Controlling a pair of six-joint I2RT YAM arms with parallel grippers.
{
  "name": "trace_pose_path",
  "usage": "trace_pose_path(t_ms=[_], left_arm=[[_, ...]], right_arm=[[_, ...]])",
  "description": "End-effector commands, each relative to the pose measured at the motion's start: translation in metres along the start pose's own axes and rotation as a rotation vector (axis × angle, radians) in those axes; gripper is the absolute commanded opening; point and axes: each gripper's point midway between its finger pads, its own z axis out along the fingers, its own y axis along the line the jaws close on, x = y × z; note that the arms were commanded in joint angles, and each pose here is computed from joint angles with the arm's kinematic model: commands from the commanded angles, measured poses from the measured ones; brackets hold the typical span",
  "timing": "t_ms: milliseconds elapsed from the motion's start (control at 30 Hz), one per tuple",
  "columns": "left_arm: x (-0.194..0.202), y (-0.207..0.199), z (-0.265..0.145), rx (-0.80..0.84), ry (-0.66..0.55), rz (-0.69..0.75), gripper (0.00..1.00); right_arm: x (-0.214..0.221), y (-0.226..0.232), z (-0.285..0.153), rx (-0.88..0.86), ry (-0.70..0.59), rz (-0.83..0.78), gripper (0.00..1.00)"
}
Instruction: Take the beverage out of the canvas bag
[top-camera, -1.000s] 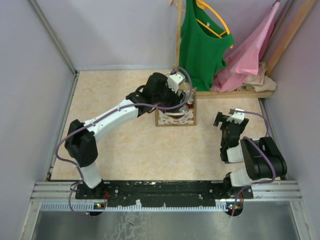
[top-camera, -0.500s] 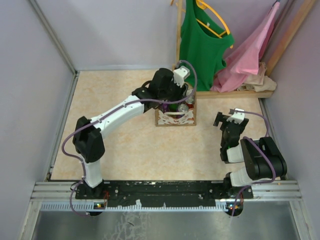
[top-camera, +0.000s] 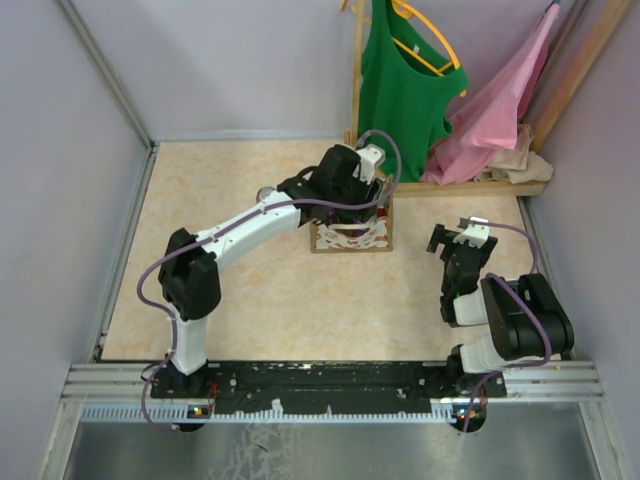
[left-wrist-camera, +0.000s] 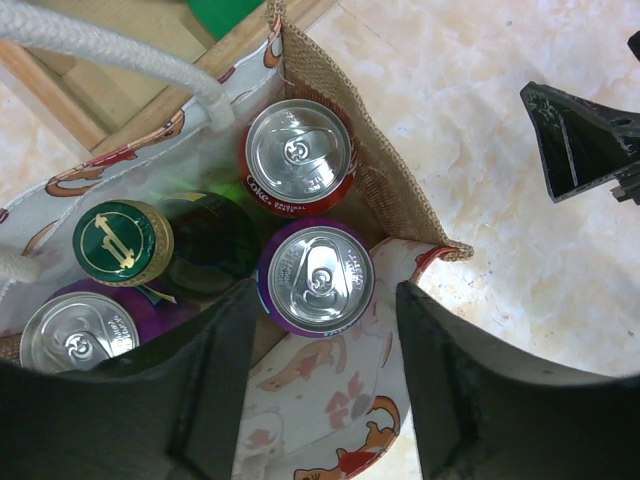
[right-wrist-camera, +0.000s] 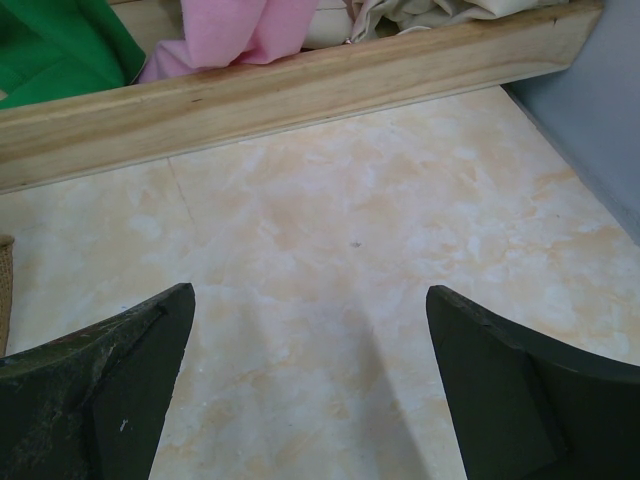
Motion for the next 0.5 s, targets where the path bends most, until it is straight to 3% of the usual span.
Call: trace_pose_path(t_ms=[0, 133, 467], left_arm=[[-0.006, -0.005, 0.0, -0.017, -0.01, -0.018, 0.69], [0.0, -0.006, 0.004, -0.018, 0.006, -0.022, 0.79], [0.014, 0.002, 0.021, -0.062, 0.027, -0.054, 0.87]], right_arm=[[-0.021, 0.002, 0.006, 0.002, -0.069, 0.027, 0.99], [-0.022, 0.002, 0.006, 0.002, -0.07, 0.028, 0.99], [-0.021, 0.002, 0.006, 0.002, -0.069, 0.027, 0.99]])
